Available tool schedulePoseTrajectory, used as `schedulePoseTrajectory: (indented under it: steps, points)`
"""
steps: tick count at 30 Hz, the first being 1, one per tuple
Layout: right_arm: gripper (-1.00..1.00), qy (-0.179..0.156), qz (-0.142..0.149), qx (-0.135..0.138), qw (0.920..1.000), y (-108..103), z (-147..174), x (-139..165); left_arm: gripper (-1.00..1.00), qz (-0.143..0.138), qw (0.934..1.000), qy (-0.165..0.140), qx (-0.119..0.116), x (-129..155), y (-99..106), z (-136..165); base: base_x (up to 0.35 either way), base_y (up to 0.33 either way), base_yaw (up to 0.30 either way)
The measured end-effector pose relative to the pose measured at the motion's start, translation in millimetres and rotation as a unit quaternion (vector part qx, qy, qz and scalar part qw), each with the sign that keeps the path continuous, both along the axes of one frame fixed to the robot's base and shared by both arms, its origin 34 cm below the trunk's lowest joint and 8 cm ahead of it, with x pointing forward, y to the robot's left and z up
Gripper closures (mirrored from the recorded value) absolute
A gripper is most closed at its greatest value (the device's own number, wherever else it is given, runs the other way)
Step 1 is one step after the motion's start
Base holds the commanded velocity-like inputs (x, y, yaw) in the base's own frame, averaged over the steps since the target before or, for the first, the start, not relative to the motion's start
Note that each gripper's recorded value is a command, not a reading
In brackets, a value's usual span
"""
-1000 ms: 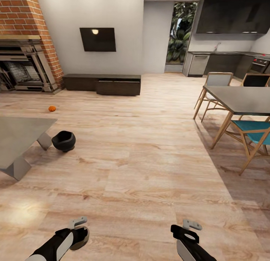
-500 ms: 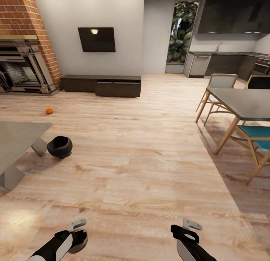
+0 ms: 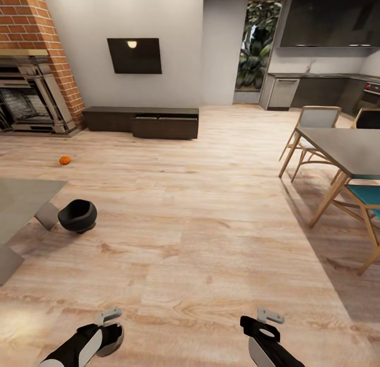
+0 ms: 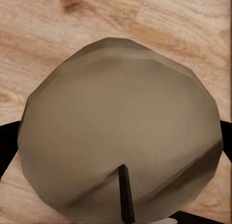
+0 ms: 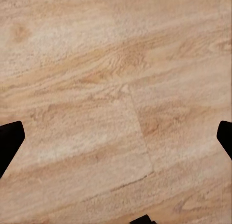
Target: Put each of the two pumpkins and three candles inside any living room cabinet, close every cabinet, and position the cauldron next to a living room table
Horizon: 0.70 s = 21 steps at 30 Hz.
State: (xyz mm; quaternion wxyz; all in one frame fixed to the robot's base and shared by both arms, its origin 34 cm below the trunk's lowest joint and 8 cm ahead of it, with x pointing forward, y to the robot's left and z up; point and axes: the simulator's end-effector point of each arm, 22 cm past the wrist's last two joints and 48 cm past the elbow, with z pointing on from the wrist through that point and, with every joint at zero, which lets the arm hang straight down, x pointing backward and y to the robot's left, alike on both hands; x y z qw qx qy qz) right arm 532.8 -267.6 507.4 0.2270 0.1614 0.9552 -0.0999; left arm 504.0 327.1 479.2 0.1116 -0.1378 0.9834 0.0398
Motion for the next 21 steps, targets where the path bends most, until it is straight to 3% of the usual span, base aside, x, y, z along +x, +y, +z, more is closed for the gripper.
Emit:
schedulePoseTrajectory:
  steps: [21]
  points:
    - [-1.00, 0.000, 0.000, 0.000, 1.0000, 0.0, 0.0, -0.1, 1.00, 0.000, 1.0000, 0.000, 0.000, 0.2, 0.1, 0.1, 0.321, 0.000, 0.000]
